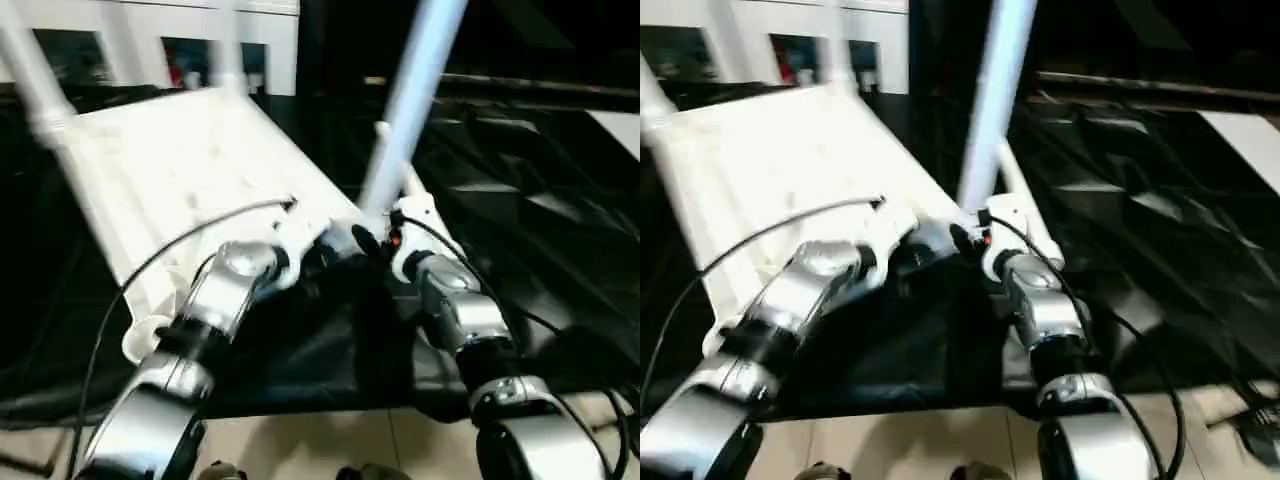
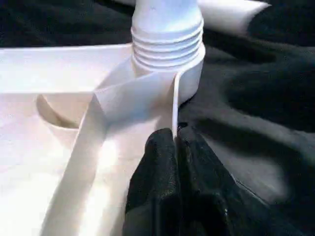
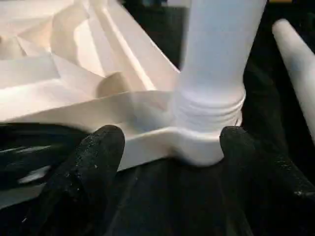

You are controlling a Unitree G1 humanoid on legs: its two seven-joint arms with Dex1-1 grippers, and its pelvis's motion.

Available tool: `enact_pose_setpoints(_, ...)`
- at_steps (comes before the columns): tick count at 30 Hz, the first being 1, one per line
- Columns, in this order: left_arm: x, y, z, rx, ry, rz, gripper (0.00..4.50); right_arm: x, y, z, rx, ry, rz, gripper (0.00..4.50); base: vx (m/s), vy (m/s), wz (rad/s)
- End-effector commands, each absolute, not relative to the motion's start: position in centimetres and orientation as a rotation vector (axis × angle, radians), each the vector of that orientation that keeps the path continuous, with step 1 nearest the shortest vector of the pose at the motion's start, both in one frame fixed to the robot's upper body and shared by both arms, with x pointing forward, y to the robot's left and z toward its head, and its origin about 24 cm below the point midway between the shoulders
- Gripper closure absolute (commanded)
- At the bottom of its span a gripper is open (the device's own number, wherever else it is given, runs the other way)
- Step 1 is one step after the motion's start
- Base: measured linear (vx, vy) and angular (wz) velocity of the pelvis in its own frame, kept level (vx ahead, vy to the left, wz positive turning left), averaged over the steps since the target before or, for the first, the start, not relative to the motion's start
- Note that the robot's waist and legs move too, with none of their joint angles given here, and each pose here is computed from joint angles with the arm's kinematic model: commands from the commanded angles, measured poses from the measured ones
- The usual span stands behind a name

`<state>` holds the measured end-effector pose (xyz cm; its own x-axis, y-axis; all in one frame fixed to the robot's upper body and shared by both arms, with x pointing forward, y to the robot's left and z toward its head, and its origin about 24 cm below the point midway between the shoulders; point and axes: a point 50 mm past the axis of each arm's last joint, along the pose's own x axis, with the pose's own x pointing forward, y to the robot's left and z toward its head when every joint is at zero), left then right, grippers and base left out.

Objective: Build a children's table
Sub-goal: Rotate leg to tighten, then pick table leg

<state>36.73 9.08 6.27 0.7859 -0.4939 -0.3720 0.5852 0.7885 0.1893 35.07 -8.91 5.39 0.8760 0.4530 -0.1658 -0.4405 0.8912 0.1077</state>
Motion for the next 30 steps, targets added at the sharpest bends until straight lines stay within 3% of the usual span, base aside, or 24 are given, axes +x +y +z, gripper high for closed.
enact_pose_setpoints(1,37.4,10.8,6.9,0.282,0.262,-0.471,4.5,35.1,-9.9,5.5,0.073,0.178,0.428,1.03,0.0,0.0,0.0)
enact_pose_setpoints(15,39.2,12.3,8.5,0.263,0.172,-0.28,4.5,34.9,-9.6,5.4,0.088,0.172,0.399,1.03,0.0,0.0,0.0)
enact_pose_setpoints(20,39.3,11.3,10.7,0.168,0.013,-0.373,4.5,35.4,-10.3,5.5,0.106,0.23,0.353,1.03,0.0,0.0,0.0)
enact_pose_setpoints(21,39.1,11.3,11.1,0.146,-0.014,-0.406,4.17,35.8,-10.8,5.9,0.035,0.256,0.319,0.99,0.0,0.0,0.0)
enact_pose_setpoints(24,39.0,11.4,11.4,0.135,-0.029,-0.417,3.97,36.2,-11.2,6.2,-0.013,0.268,0.285,0.99,0.0,0.0,0.0)
enact_pose_setpoints(25,38.4,11.4,11.5,0.127,-0.015,-0.511,3.83,37.1,-12.4,7.5,-0.064,0.26,0.285,0.82,0.0,0.0,0.0)
enact_pose_setpoints(30,36.9,12.0,11.3,0.157,0.028,-0.649,3.39,38.8,-14.9,9.2,-0.077,0.318,0.23,0.39,0.0,0.0,0.0)
